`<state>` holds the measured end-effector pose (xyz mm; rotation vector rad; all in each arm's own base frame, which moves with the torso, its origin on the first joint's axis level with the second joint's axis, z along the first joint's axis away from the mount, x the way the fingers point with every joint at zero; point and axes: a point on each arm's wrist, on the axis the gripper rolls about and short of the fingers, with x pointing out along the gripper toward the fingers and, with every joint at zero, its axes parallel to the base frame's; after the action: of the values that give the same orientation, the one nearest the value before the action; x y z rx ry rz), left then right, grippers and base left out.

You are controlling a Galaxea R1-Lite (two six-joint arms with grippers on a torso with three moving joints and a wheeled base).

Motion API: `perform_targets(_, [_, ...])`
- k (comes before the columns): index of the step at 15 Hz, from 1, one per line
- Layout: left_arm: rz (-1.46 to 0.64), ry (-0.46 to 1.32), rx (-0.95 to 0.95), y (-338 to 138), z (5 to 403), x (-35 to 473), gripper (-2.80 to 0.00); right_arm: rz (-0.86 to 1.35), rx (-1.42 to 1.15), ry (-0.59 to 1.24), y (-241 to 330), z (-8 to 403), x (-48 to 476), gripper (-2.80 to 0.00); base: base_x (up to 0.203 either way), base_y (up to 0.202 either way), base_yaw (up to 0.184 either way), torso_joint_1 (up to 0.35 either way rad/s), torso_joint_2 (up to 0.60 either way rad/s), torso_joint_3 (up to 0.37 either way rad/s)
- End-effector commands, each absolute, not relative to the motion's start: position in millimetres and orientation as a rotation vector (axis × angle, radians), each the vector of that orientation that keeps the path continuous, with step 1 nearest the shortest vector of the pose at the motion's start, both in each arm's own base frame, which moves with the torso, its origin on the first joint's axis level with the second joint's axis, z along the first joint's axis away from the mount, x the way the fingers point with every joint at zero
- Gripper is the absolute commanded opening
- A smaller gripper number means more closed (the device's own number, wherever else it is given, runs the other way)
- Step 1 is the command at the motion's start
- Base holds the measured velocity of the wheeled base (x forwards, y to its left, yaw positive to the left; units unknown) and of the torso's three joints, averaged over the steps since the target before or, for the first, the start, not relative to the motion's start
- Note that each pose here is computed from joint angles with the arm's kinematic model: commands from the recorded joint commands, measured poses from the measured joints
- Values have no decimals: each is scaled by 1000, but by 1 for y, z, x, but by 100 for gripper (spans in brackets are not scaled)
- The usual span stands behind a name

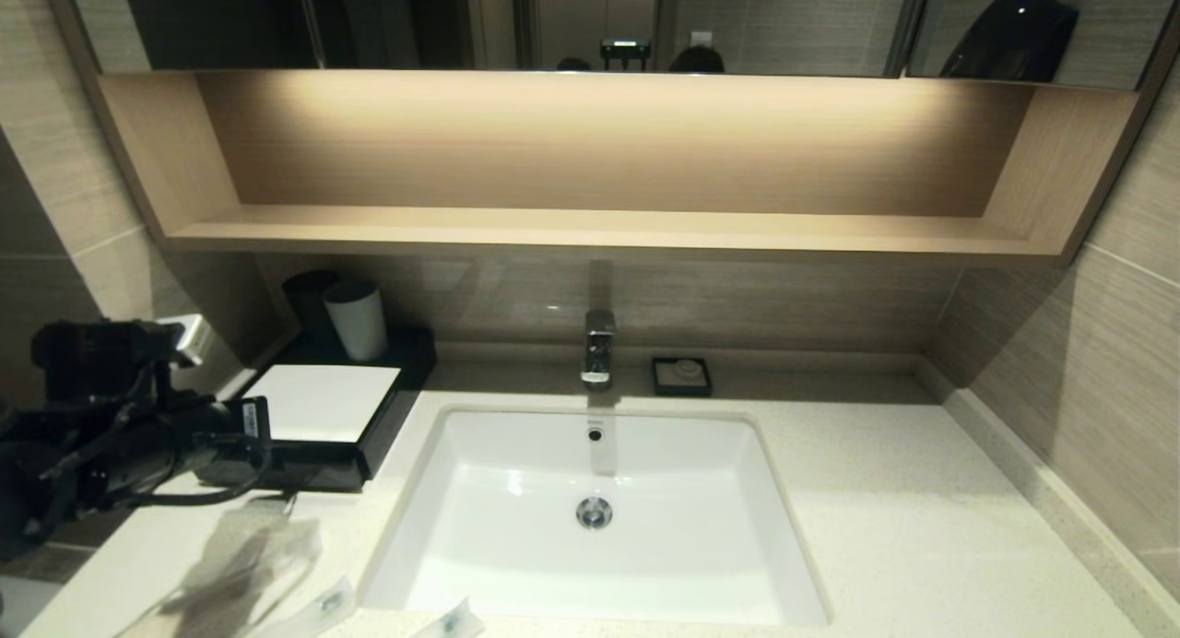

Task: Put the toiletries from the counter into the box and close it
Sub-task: Open the drawer

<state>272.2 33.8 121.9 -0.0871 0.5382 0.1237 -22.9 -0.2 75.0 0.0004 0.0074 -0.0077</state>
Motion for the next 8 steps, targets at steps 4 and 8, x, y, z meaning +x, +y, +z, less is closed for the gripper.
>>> perform_targets(4, [162, 583, -96, 41, 112, 248, -280, -8, 0, 8, 0, 75, -23, -280, 0, 0, 0, 0, 0, 0])
perform_targets(8, [152, 613, -80, 42, 103, 247, -280, -8, 0, 8, 0, 75, -23, -280, 0, 0, 0, 0, 0, 0])
